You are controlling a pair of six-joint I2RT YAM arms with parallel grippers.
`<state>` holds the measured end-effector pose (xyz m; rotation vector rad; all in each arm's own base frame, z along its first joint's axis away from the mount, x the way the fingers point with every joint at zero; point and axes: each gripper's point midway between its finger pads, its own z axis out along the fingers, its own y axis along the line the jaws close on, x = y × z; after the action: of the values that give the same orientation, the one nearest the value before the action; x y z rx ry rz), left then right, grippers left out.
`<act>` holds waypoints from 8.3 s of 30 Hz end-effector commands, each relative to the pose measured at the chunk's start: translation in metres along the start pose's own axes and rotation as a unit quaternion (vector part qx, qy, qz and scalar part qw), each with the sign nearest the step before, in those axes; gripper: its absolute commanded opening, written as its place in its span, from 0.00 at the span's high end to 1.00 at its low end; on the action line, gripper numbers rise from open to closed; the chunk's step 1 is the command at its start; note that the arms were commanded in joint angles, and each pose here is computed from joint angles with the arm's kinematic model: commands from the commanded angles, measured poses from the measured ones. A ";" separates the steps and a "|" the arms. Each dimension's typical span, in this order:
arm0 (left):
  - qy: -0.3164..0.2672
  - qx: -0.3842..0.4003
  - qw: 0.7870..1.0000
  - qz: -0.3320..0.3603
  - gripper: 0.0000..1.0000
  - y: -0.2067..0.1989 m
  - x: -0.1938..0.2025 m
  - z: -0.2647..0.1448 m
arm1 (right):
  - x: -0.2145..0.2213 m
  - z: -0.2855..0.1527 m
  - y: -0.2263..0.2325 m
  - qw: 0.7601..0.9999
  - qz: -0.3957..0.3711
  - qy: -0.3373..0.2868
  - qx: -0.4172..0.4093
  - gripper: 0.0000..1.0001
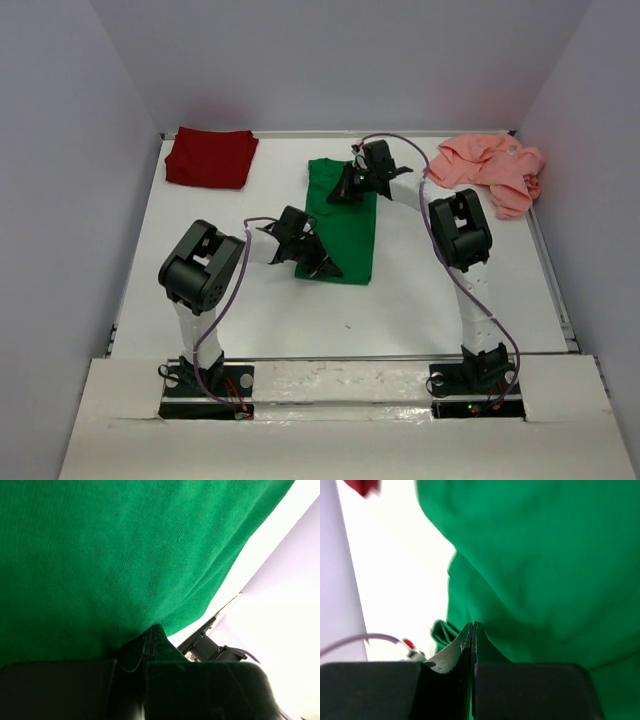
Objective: Fold and stack the t-shirts
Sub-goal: Fold the tshirt
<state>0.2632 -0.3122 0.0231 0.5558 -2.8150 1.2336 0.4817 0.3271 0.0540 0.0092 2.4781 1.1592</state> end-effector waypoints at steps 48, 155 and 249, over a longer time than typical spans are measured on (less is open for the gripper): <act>-0.061 -0.103 0.990 0.080 0.21 0.078 -0.051 -0.111 | 0.223 -0.175 -0.040 0.982 0.184 0.020 0.038 0.25; -0.022 -0.124 0.991 0.036 1.00 0.085 -0.045 -0.061 | 0.210 -0.114 -0.066 0.977 0.136 0.039 0.160 1.00; -0.084 -0.079 0.992 0.059 1.00 -0.096 -0.099 -0.131 | 0.032 -0.194 0.027 0.987 0.040 0.060 0.146 1.00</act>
<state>0.3603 -0.2507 0.1473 0.5389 -3.0639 0.9706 0.3622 0.2091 0.1555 0.1693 2.8152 0.8129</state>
